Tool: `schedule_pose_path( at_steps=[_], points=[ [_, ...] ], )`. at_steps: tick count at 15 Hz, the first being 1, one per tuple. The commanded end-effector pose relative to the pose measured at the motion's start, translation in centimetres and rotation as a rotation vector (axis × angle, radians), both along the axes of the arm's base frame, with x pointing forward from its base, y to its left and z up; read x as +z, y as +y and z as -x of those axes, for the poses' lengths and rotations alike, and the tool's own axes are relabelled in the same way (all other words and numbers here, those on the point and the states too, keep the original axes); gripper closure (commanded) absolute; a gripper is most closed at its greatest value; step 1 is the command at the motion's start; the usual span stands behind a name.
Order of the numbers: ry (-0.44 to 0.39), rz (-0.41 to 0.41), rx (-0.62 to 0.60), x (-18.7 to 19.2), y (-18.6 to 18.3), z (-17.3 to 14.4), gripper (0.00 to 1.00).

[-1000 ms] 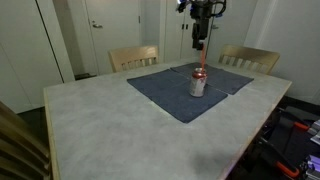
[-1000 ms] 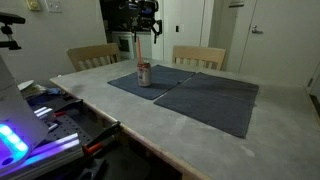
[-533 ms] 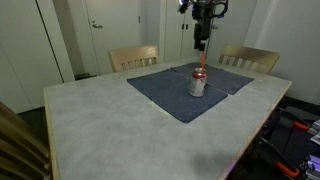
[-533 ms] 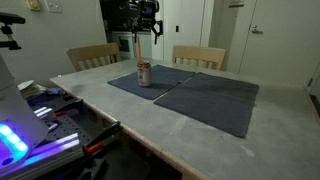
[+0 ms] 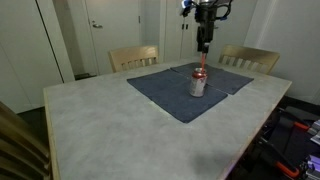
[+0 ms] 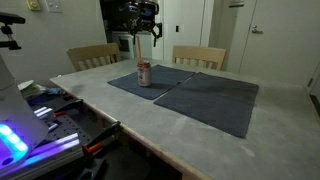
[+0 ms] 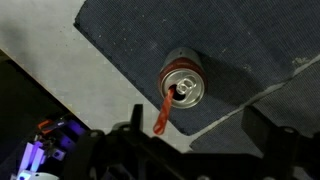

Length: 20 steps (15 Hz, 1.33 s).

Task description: Put the straw in the can and then put it back on the table again

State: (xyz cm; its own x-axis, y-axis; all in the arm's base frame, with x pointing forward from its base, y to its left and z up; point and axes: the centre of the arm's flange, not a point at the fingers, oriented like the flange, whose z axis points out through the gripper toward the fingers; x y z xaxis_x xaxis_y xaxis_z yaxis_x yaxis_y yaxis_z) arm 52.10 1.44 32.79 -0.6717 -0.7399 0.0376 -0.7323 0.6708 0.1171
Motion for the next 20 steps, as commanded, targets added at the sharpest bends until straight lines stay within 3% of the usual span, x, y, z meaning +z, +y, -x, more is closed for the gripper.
schedule_pose_path(
  at_steps=[1, 3, 6, 8, 9, 11, 13, 16, 20],
  points=[
    [0.0, -0.018, 0.005, 0.6, -0.8, 1.3, 0.1],
    [-0.001, -0.02, 0.003, 0.7, -0.9, 1.4, 0.34],
    [-0.003, -0.026, 0.005, 0.8, -0.8, 1.8, 0.56],
    [-0.003, -0.032, 0.005, 0.8, -0.8, 1.8, 0.65],
    [-0.003, -0.036, 0.005, 0.8, -0.7, 1.9, 0.61],
    [-0.004, -0.045, 0.003, 0.8, -0.7, 2.0, 0.66],
    [-0.004, -0.05, 0.005, 0.8, -0.7, 2.1, 0.91],
    [-0.006, -0.056, 0.002, 0.8, -0.8, 2.1, 1.0],
    [-0.004, -0.057, -0.002, 0.7, -0.8, 2.3, 0.98]
  ],
)
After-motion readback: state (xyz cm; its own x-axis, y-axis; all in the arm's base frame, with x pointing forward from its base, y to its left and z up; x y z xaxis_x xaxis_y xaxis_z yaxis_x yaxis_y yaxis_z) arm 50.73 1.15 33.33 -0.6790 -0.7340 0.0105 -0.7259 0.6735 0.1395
